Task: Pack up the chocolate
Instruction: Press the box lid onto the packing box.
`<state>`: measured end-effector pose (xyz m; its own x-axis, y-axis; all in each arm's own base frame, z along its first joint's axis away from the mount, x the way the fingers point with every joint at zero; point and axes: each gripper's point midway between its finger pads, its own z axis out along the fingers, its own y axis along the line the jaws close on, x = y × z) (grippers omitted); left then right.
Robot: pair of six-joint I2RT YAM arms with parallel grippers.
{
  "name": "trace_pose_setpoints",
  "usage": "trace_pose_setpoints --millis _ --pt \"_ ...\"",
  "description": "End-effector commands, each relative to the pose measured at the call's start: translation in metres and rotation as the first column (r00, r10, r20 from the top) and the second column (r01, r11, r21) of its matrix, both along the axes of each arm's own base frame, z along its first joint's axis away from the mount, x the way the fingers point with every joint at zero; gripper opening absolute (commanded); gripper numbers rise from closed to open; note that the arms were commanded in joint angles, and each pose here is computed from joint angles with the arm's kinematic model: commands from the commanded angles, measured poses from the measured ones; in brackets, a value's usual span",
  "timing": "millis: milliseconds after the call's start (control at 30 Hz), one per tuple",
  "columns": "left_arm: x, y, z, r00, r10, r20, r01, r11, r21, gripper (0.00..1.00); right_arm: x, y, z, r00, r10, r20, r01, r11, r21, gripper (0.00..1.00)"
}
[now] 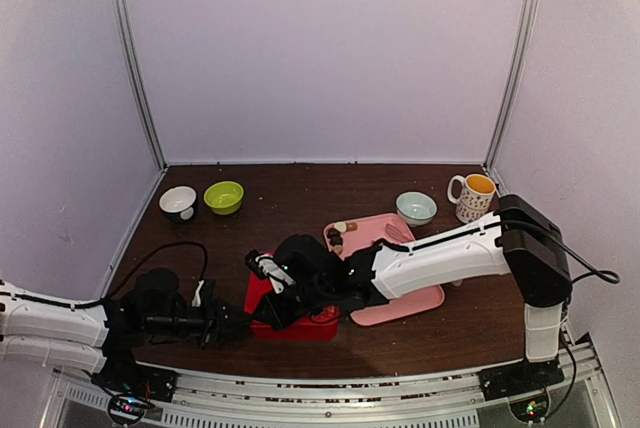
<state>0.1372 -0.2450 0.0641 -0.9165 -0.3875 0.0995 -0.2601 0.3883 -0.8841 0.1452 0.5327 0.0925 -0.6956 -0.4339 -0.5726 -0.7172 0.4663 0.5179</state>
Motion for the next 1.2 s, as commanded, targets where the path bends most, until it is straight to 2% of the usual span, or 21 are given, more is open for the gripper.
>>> trace_pose_setpoints --millis 0,100,233,333,533,633,767,867,933,1000,1100,1167 --pt "-0.013 0.038 -0.061 0.994 0.06 -0.088 -0.037 0.968 0.248 0.2 -0.02 -0.036 -0.036 0.999 0.009 -0.049 -0.018 0.983 -0.181 0.0" --pt "-0.013 0.041 -0.061 0.994 0.066 -0.086 -0.041 0.965 0.257 0.2 0.002 -0.031 0.0 1.0 -0.022 -0.002 0.022 0.994 -0.108 0.0" --pt "-0.012 0.043 -0.058 0.994 0.075 -0.078 -0.052 0.964 0.26 0.2 0.035 -0.036 0.027 0.996 -0.066 0.062 0.071 0.994 -0.083 0.0" --pt "-0.012 0.043 -0.057 0.994 0.075 -0.076 -0.053 0.964 0.262 0.2 0.063 -0.05 0.034 0.987 -0.12 0.111 0.13 0.987 -0.09 0.0" --pt "-0.011 0.042 -0.055 0.995 0.073 -0.072 -0.052 0.965 0.257 0.2 0.129 -0.09 0.03 0.947 -0.247 0.208 0.281 0.947 -0.158 0.06" --pt "-0.01 0.041 -0.054 0.995 0.07 -0.068 -0.05 0.966 0.254 0.2 0.151 -0.098 0.025 0.93 -0.274 0.247 0.324 0.926 -0.194 0.29" --pt "-0.009 0.037 -0.051 0.997 0.057 -0.061 -0.04 0.968 0.246 0.2 0.171 -0.094 0.013 0.932 -0.277 0.234 0.326 0.924 -0.201 0.45" --pt "-0.009 0.033 -0.05 0.997 0.042 -0.061 -0.026 0.969 0.244 0.2 0.175 -0.082 0.006 0.947 -0.245 0.208 0.285 0.939 -0.194 0.65" --pt "-0.008 0.031 -0.049 0.998 0.037 -0.058 -0.022 0.971 0.239 0.2 0.173 -0.073 0.002 0.959 -0.211 0.19 0.247 0.95 -0.189 0.73" --pt "-0.007 0.029 -0.048 0.998 0.034 -0.055 -0.021 0.972 0.235 0.2 0.167 -0.061 -0.003 0.978 -0.156 0.141 0.18 0.967 -0.18 0.75" --pt "-0.005 0.027 -0.047 0.998 0.03 -0.052 -0.017 0.973 0.232 0.21 0.149 -0.051 -0.015 0.997 -0.06 0.053 0.069 0.983 -0.173 0.63" --pt "-0.005 0.027 -0.047 0.998 0.029 -0.052 -0.016 0.972 0.233 0.22 0.141 -0.052 -0.019 0.999 -0.034 0.023 0.037 0.985 -0.17 0.6"
